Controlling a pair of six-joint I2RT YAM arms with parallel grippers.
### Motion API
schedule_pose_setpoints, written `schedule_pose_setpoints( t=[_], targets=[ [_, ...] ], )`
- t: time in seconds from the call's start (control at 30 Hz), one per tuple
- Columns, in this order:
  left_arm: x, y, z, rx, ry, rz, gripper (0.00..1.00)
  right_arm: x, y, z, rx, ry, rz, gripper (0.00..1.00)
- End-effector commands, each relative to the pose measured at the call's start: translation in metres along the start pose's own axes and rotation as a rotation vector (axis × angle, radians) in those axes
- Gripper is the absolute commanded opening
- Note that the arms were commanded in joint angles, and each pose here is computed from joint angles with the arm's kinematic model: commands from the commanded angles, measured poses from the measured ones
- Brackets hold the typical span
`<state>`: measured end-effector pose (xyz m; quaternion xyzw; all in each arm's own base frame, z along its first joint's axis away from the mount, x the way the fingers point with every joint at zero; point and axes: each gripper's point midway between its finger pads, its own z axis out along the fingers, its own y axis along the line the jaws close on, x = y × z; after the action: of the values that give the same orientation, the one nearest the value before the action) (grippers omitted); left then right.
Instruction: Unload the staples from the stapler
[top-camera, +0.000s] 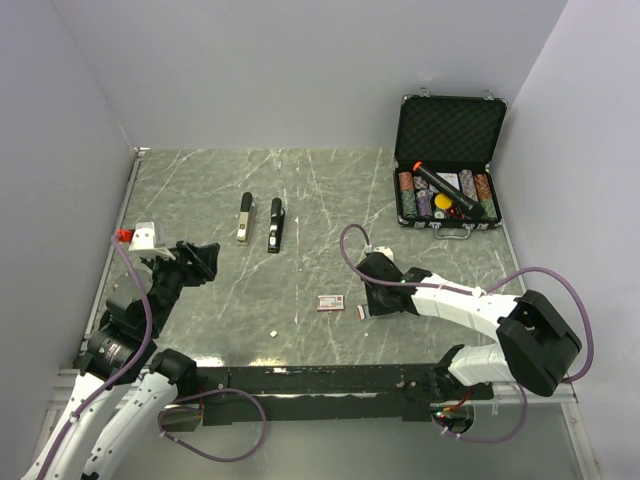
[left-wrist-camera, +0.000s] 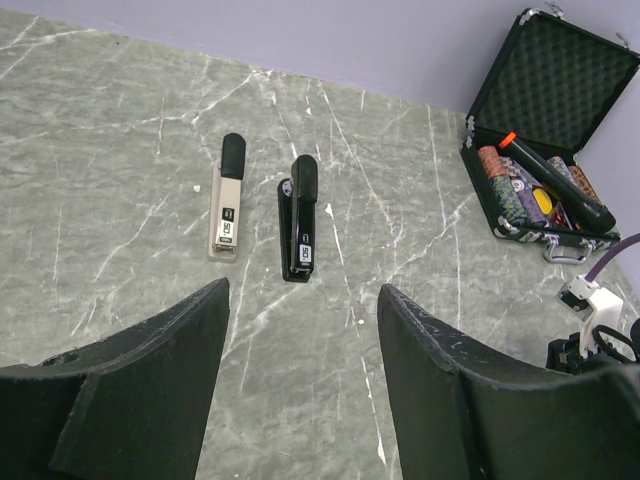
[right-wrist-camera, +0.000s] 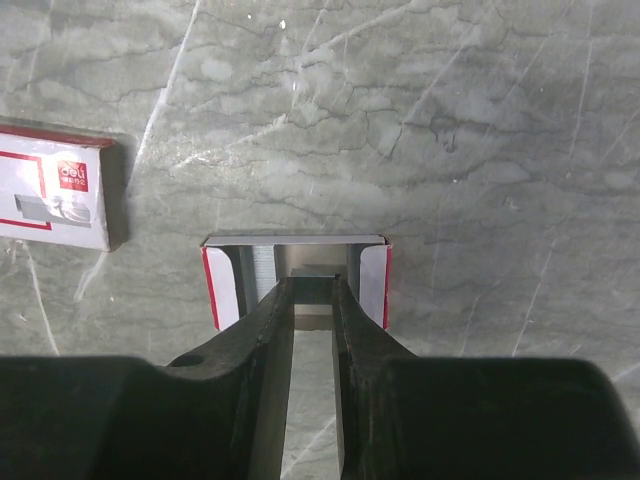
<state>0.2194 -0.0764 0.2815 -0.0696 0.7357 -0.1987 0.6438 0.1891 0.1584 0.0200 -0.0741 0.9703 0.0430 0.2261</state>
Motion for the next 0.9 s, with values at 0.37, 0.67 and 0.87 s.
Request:
schedule_pose_setpoints(
  t=[0.37, 0.67, 0.87],
  targets=[
    [0.0, -0.001, 0.002, 0.002, -0.002, -0.009, 0.66, -0.023, 0.008, -0.008, -0.027, -0.059, 0.022, 0.31],
    [-0.001, -0.002, 0.002, 0.004, -0.003, -0.009, 0.66, -0.041, 0.011, -0.022, -0.026, -0.098, 0.019, 0.38],
    [0.0, -0.002, 0.001, 0.007, -0.002, -0.009, 0.66, -0.055, 0.026, -0.044, -0.104, -0.139, 0.023, 0.39]
  ],
)
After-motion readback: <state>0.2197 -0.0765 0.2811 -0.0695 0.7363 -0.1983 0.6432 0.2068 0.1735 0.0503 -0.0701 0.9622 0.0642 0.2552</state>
